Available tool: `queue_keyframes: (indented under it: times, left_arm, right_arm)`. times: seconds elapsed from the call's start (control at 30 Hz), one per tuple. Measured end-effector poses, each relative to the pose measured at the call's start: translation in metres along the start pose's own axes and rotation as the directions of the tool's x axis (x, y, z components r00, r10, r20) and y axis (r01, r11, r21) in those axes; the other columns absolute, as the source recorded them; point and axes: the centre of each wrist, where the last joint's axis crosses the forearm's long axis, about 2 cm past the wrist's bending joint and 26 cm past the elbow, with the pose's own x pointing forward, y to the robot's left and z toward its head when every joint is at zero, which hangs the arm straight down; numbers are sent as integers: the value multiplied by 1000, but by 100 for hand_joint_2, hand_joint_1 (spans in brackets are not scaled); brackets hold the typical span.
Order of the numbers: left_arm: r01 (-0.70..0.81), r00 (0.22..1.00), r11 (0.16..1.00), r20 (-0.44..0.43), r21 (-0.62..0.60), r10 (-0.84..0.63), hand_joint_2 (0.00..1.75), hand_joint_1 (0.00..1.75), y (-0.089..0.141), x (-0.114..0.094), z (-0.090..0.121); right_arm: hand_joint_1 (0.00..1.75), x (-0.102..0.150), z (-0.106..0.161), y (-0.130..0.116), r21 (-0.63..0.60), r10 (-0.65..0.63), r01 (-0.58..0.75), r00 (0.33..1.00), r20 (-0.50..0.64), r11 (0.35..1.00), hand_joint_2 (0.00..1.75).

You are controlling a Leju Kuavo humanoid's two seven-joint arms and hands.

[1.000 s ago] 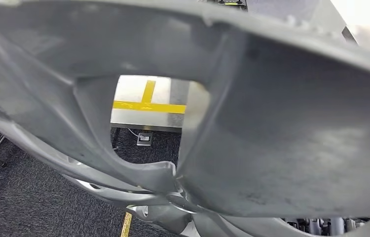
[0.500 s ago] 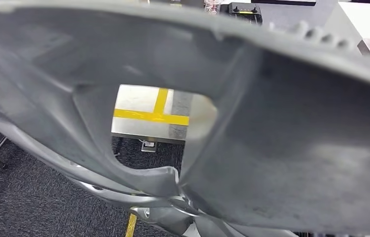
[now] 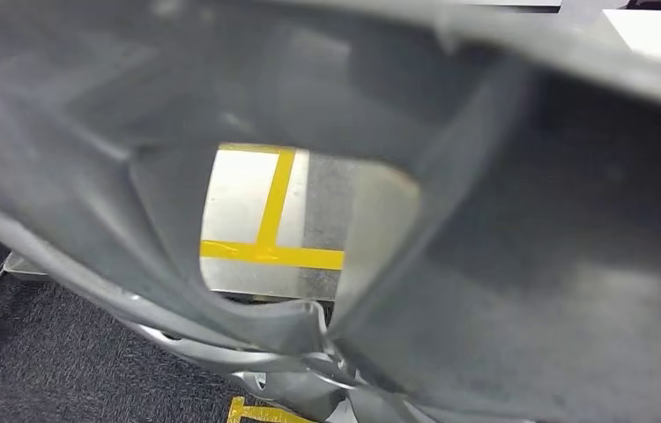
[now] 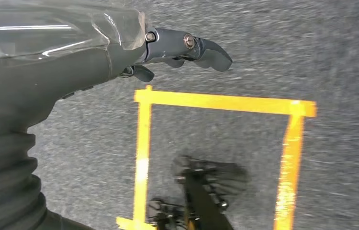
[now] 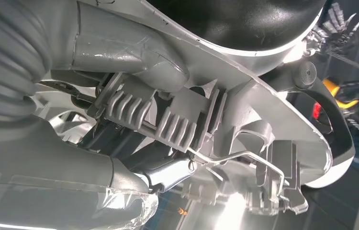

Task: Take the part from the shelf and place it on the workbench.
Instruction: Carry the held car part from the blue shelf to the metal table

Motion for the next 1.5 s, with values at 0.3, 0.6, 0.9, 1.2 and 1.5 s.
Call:
queue_keyframes:
  times: [0.3, 0.6, 0.9, 1.2, 1.5]
  left_arm:
    - [-1, 1000, 1000, 4, 1, 1, 175, 0, 1, 3, -1]
    - [-23, 1000, 1000, 2, -3, 23, 175, 0, -5, 2, 0]
    - [-74, 997, 997, -8, 10, 74, 175, 0, 0, -7, 3]
    - [-98, 995, 995, -14, 6, 98, 175, 0, 0, -10, 5]
    - [-95, 995, 995, -13, 16, 95, 175, 0, -1, -10, 5]
  right_arm:
    - [175, 1, -1, 0, 7, 6, -6, 1000, -2, 1000, 175]
    - [175, 2, 0, -2, 4, 24, -24, 1000, -12, 1000, 175]
    - [175, 11, 3, -10, -20, 88, -89, 995, -40, 996, 175]
    - [175, 14, 5, -12, -26, 112, -113, 992, -58, 993, 175]
    - [175, 18, 6, -15, -33, 141, -144, 987, -81, 989, 175]
